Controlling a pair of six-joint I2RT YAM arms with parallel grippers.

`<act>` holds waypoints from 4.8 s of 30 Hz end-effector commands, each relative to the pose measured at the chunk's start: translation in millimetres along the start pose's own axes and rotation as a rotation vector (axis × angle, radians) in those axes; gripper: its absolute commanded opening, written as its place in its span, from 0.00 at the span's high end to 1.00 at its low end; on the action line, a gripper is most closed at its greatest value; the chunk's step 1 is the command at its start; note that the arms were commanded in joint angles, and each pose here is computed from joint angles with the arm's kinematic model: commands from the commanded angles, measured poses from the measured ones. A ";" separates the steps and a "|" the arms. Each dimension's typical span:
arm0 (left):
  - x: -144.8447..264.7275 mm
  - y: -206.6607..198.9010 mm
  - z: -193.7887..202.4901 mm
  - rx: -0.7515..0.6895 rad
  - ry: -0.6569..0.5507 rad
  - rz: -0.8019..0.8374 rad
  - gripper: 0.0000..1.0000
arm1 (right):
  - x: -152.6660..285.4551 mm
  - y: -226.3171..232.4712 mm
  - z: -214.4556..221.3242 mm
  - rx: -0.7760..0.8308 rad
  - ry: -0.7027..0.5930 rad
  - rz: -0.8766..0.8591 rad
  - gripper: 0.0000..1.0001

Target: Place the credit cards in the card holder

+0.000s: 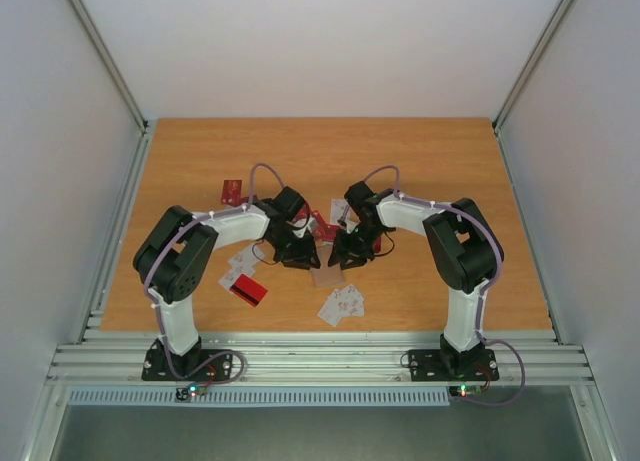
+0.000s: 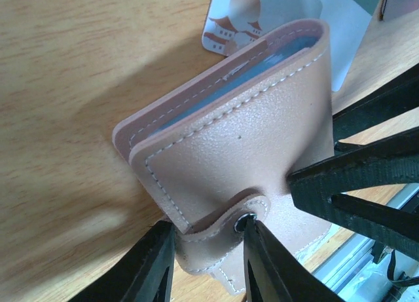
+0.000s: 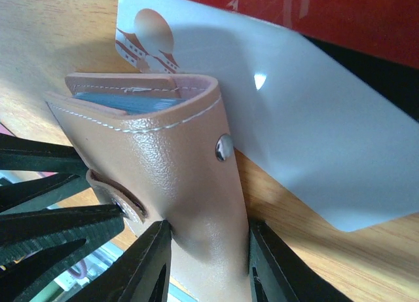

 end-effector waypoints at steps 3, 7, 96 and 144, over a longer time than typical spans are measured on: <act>-21.9 -17.0 -2.1 -0.084 0.026 0.062 0.73 | -23.3 -4.3 -5.4 0.014 0.007 -0.011 0.67; -22.5 -21.2 -2.1 -0.098 0.033 0.052 0.76 | -23.7 -4.0 -7.1 0.017 0.007 -0.009 0.68; 37.2 21.5 4.0 0.011 -0.132 0.023 0.77 | -36.0 -13.0 -8.8 -0.009 0.059 0.026 0.72; 14.7 22.5 -12.1 0.106 -0.127 -0.049 0.80 | 30.8 52.5 3.2 0.240 -0.056 -0.142 0.65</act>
Point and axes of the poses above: each gripper's point midway between its finger pads, its own x axis back along the fingers, its own y axis along the line the jaws close on, z = x × y, the point moved 5 cm from there along x, back along the fingers, and after that the axes turned 1 degree about -x, right-handed, at the moved point
